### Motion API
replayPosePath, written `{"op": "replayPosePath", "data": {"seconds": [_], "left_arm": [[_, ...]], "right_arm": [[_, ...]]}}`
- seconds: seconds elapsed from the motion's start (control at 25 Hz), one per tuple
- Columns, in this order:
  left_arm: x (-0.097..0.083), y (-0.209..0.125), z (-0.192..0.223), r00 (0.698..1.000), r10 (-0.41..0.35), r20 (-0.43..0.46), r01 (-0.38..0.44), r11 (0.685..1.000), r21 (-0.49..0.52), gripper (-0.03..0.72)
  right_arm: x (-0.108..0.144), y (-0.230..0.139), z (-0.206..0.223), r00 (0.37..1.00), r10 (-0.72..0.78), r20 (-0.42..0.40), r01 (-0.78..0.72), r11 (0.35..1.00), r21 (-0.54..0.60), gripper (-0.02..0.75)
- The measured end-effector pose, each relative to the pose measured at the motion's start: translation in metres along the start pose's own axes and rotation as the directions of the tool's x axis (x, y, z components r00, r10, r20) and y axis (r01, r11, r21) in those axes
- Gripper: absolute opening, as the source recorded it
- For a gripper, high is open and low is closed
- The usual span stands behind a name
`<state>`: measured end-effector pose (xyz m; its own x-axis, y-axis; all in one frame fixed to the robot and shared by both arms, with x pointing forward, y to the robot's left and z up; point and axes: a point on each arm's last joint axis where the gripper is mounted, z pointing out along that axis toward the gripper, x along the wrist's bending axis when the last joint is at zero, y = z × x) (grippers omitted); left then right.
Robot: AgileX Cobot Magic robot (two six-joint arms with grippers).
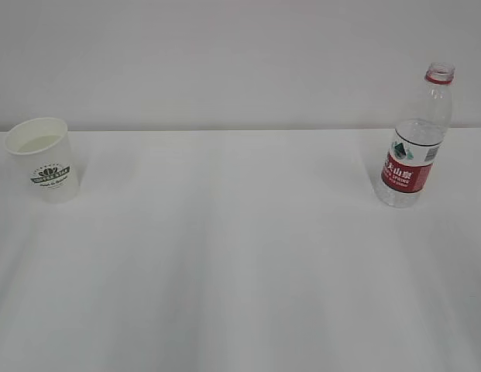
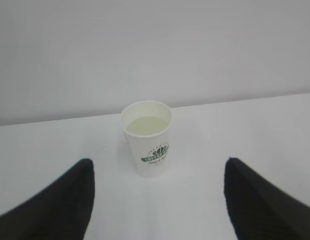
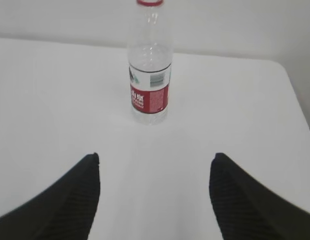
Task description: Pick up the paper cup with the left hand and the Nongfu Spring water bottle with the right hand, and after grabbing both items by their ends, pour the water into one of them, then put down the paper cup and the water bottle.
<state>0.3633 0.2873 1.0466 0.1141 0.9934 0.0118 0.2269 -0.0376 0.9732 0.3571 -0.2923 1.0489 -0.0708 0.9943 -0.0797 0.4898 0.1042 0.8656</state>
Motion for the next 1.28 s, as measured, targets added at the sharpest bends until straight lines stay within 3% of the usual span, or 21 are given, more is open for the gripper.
{"op": "replayPosePath", "data": {"seconds": [0.28, 0.44, 0.76, 1.0, 1.28], "left_arm": [[0.002, 0.019, -0.021, 1.0, 0.0, -0.015, 0.001, 0.997, 0.074, 0.589], [0.002, 0.017, -0.025, 1.0, -0.002, -0.022, 0.006, 0.983, 0.182, 0.588], [0.001, 0.004, -0.031, 0.999, -0.034, -0.021, 0.039, 0.934, 0.354, 0.587], [0.001, 0.004, -0.042, 0.999, -0.041, -0.023, 0.047, 0.905, 0.422, 0.582], [-0.001, -0.006, -0.05, 0.998, -0.065, -0.019, 0.065, 0.832, 0.551, 0.577]], "right_arm": [[-0.001, 0.005, -0.007, 1.0, 0.017, 0.001, -0.017, 0.999, 0.048, 0.516], [-0.002, 0.004, -0.018, 1.0, 0.023, 0.009, -0.024, 0.997, 0.073, 0.517], [-0.005, -0.007, -0.047, 0.999, 0.048, 0.02, -0.05, 0.992, 0.113, 0.516], [-0.004, -0.02, -0.06, 0.997, 0.071, 0.013, -0.072, 0.98, 0.184, 0.515], [-0.001, -0.03, -0.063, 0.997, 0.082, -0.008, -0.076, 0.956, 0.282, 0.516]]}}
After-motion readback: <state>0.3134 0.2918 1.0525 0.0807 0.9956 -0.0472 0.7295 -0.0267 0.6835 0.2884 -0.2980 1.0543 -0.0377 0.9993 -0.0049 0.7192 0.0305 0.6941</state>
